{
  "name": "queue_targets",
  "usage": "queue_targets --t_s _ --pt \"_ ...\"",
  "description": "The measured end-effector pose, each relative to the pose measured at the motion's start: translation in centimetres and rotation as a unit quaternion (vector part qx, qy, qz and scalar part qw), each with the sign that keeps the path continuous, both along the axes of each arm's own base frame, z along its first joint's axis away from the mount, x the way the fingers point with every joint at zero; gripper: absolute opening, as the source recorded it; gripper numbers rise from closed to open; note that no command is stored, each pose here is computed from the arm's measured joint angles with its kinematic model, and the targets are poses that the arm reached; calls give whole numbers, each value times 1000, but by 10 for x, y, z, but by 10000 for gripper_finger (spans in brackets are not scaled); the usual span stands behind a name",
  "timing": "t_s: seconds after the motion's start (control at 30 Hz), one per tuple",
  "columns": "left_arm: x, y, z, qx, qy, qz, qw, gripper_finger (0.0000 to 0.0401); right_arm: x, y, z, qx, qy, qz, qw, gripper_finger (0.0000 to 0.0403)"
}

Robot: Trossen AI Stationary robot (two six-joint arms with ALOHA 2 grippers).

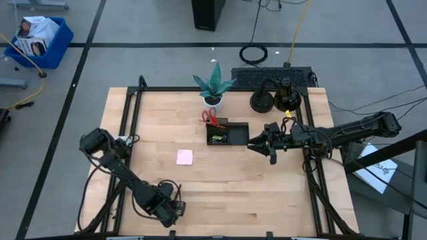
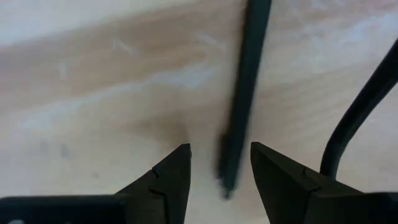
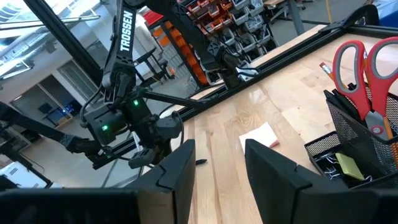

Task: Pick and place office supplies into organizer
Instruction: Put the black pen into the black desk organizer

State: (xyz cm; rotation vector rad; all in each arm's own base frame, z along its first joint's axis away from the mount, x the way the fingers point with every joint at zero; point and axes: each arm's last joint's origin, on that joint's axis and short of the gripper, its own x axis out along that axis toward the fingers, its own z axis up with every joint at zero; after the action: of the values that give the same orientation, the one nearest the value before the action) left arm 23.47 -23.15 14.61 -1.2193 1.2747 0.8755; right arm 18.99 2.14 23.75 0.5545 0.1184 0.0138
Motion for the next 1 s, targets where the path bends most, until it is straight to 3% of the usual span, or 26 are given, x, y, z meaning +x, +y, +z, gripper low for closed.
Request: queue_targets --t_s 0.23,0.63,1.0 --pt "4 5 -4 12 3 -38 999 125 0 0 -1 -1 6 0 1000 130" --pt "14 -8 -16 -27 -27 -47 998 36 0 0 -1 10 4 -1 1000 130" --pt "27 4 -9 8 -88 -30 996 31 0 0 1 30 -5 -2 1000 130"
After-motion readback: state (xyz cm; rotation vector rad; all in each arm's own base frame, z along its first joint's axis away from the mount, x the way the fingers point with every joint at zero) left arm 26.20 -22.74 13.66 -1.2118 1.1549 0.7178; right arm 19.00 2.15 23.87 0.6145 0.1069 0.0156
